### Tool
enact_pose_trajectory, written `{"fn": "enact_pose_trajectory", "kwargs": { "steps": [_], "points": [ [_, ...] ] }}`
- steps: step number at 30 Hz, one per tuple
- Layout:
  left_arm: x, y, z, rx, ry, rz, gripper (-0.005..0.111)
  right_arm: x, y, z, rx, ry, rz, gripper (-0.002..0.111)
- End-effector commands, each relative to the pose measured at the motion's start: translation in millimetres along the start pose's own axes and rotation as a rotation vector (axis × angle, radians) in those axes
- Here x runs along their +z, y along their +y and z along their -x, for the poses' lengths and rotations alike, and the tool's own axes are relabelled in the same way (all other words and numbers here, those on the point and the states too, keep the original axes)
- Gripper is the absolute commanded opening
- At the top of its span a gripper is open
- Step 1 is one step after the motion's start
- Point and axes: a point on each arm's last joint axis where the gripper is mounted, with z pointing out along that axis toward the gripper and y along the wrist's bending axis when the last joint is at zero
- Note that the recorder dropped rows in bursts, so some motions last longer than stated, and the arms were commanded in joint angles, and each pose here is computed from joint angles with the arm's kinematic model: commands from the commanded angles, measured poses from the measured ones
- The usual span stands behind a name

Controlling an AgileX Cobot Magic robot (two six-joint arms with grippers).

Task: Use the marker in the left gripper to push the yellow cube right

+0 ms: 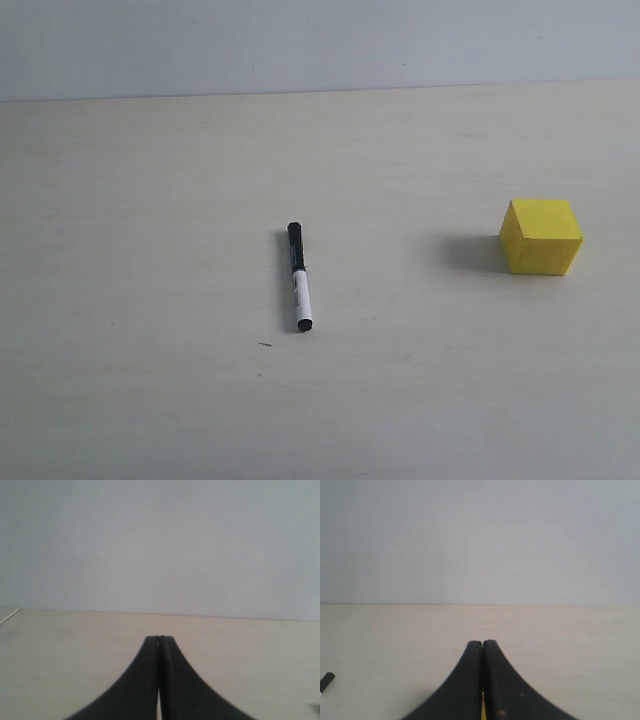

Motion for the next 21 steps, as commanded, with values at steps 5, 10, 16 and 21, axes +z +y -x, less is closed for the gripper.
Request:
{"fn": "enact_pose_trajectory", "kwargs": {
  "steps": [5, 10, 16, 21],
  "points": [
    [0.5, 0.5, -1.8, -0.190, 0.014, 0.007, 0.000, -0.3, 0.1, -0.7, -0.002, -0.008, 0.001, 0.000],
    [-0.9, 3.0, -1.5, -0.126, 0.004, 0.033, 0.000, -0.3, 0.1, -0.7, -0.002, -0.008, 0.001, 0.000],
    [-1.1, 3.8, -6.3, -0.135, 0.056, 0.046, 0.000, -0.3, 0.1, -0.7, -0.002, -0.008, 0.001, 0.000],
    [-1.0, 3.7, -5.6, -0.132, 0.048, 0.044, 0.000, -0.3, 0.1, -0.7, -0.002, -0.008, 0.001, 0.000]
  ]
}}
